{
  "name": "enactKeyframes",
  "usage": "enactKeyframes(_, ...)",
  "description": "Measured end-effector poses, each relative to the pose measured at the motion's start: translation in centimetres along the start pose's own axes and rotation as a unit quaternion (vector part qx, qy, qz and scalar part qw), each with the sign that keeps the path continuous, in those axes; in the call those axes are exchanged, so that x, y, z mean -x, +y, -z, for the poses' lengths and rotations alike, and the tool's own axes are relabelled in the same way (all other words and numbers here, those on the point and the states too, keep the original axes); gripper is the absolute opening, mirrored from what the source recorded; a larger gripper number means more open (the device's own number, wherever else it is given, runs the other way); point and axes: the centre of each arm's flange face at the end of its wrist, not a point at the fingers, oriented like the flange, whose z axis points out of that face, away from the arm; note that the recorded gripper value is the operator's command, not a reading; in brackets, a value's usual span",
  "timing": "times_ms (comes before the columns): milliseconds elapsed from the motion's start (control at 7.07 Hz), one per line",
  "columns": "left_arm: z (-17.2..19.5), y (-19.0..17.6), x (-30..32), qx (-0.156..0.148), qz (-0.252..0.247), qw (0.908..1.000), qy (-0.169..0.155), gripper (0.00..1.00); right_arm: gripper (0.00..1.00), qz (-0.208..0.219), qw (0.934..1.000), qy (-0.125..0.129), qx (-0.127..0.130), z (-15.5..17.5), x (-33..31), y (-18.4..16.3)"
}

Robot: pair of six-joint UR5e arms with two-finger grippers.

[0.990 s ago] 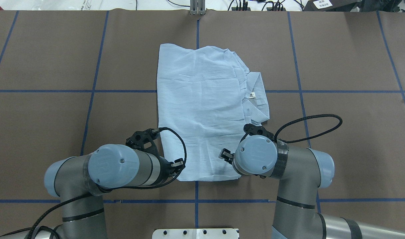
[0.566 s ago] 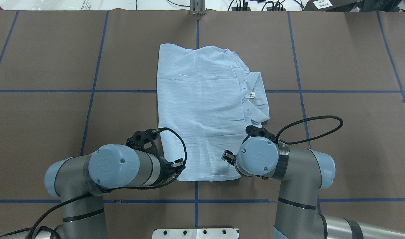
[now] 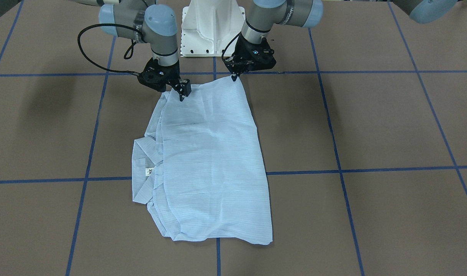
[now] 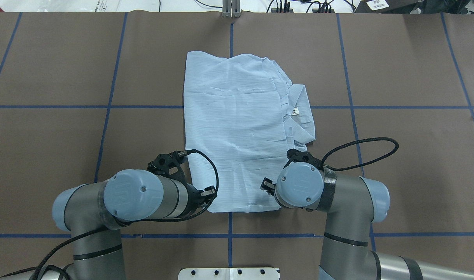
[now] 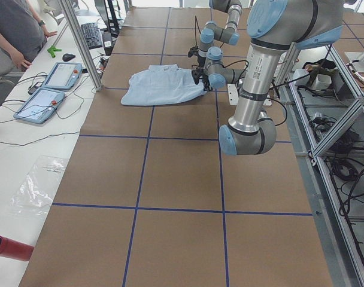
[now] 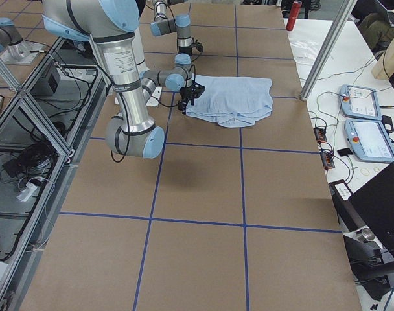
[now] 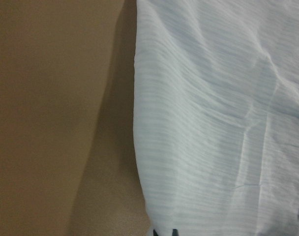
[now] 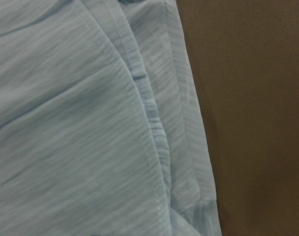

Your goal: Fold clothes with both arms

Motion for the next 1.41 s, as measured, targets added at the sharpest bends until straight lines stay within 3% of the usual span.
enactKeyframes(990,0.0,-0.1,0.0,-0.002,0.0,1.0,-0.001,0.0,0.0,-0.002,1.0,-0.004,0.001,0.6,0.1,-0.7)
enactKeyframes(1415,0.5,0.1,-0.1,0.003,-0.001,1.0,0.002,0.0,0.0,-0.003,0.9996,-0.028,0.008,3.7,-0.2,-1.0)
